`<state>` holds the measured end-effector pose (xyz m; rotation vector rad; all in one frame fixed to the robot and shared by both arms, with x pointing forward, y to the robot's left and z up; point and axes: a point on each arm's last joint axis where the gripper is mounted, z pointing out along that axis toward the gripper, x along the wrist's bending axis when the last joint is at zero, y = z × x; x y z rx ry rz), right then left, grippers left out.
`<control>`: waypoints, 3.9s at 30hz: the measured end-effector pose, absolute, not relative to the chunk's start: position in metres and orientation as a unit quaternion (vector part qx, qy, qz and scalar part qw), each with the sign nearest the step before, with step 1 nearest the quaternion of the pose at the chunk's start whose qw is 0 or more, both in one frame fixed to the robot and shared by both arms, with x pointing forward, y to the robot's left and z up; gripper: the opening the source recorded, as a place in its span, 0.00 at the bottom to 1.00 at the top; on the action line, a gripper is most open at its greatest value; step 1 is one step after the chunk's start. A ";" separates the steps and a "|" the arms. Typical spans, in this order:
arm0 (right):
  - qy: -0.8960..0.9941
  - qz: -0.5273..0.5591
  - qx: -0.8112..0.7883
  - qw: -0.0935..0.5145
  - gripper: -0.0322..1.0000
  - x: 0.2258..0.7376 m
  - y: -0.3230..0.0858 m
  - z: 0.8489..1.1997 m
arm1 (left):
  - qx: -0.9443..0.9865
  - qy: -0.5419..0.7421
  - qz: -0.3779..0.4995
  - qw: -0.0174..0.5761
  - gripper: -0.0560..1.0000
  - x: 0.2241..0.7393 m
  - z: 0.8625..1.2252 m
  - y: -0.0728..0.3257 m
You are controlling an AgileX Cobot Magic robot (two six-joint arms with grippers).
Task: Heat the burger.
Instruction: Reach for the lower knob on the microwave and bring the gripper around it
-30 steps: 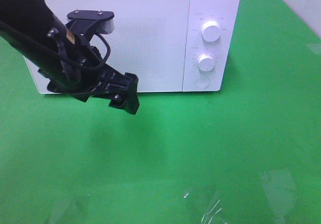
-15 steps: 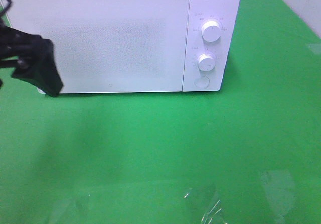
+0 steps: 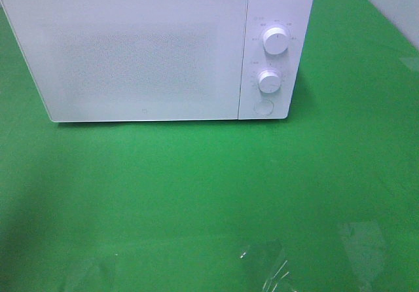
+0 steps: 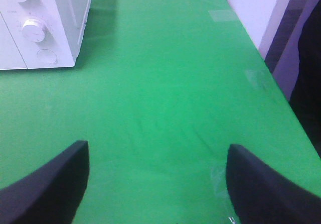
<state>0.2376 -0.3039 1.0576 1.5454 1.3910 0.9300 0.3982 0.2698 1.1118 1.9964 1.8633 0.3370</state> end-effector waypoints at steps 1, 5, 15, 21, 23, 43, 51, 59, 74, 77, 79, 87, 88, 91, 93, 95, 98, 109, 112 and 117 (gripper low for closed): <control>0.555 0.371 0.616 0.419 0.74 0.238 -0.304 1.058 | 0.712 0.664 0.120 0.194 0.96 0.398 1.112 0.270; 0.555 0.371 0.616 0.419 0.74 0.238 -0.304 1.058 | 0.704 0.665 0.145 0.203 0.96 0.368 1.102 0.278; 0.555 0.371 0.616 0.419 0.74 0.238 -0.304 1.058 | 0.698 0.657 0.179 0.221 0.96 0.302 1.054 0.292; 0.555 0.371 0.616 0.419 0.74 0.238 -0.304 1.058 | 0.682 0.639 0.226 0.275 0.96 0.294 1.054 0.295; 0.555 0.371 0.616 0.419 0.74 0.238 -0.304 1.058 | 0.685 0.629 0.239 0.280 0.96 0.287 1.051 0.296; 0.555 0.371 0.616 0.419 0.74 0.238 -0.304 1.058 | 0.586 0.629 0.357 0.366 0.96 0.236 1.058 0.305; 0.555 0.371 0.616 0.419 0.74 0.238 -0.304 1.058 | 0.565 0.635 0.375 0.370 0.96 0.230 1.057 0.304; 0.554 0.371 0.616 0.418 0.74 0.238 -0.304 1.058 | 0.564 0.636 0.375 0.370 0.96 0.230 1.057 0.304; 0.554 0.371 0.616 0.418 0.74 0.238 -0.304 1.058 | 0.564 0.636 0.375 0.370 0.96 0.230 1.057 0.304; 0.554 0.371 0.616 0.418 0.74 0.238 -0.304 1.058 | 0.564 0.636 0.375 0.370 0.96 0.230 1.057 0.304; 0.554 0.371 0.616 0.418 0.74 0.238 -0.304 1.058 | 0.564 0.636 0.375 0.370 0.96 0.230 1.057 0.304; 0.558 0.367 0.620 0.412 0.74 0.242 -0.304 1.065 | 0.564 0.636 0.375 0.370 0.96 0.230 1.057 0.304; 0.558 0.367 0.620 0.412 0.74 0.242 -0.304 1.065 | 0.564 0.636 0.375 0.370 0.96 0.230 1.057 0.304; 0.555 0.394 0.610 0.405 0.74 0.250 -0.301 1.072 | 0.564 0.636 0.375 0.370 0.96 0.230 1.057 0.304; 0.552 0.408 0.606 0.402 0.74 0.253 -0.301 1.075 | 0.564 0.636 0.375 0.370 0.96 0.230 1.057 0.304; 0.557 0.417 0.598 0.398 0.74 0.258 -0.300 1.077 | 0.564 0.636 0.375 0.370 0.96 0.230 1.057 0.304; 0.567 0.421 0.586 0.397 0.74 0.264 -0.300 1.080 | 0.564 0.636 0.375 0.370 0.96 0.230 1.057 0.304; 0.565 0.455 0.533 0.435 0.74 0.292 -0.298 1.095 | 0.564 0.636 0.375 0.370 0.96 0.230 1.057 0.304; 0.563 0.466 0.521 0.441 0.74 0.308 -0.295 1.089 | 0.564 0.636 0.375 0.370 0.96 0.230 1.057 0.304; 0.569 0.465 0.519 0.437 0.74 0.327 -0.292 1.074 | 0.564 0.636 0.375 0.370 0.96 0.230 1.057 0.304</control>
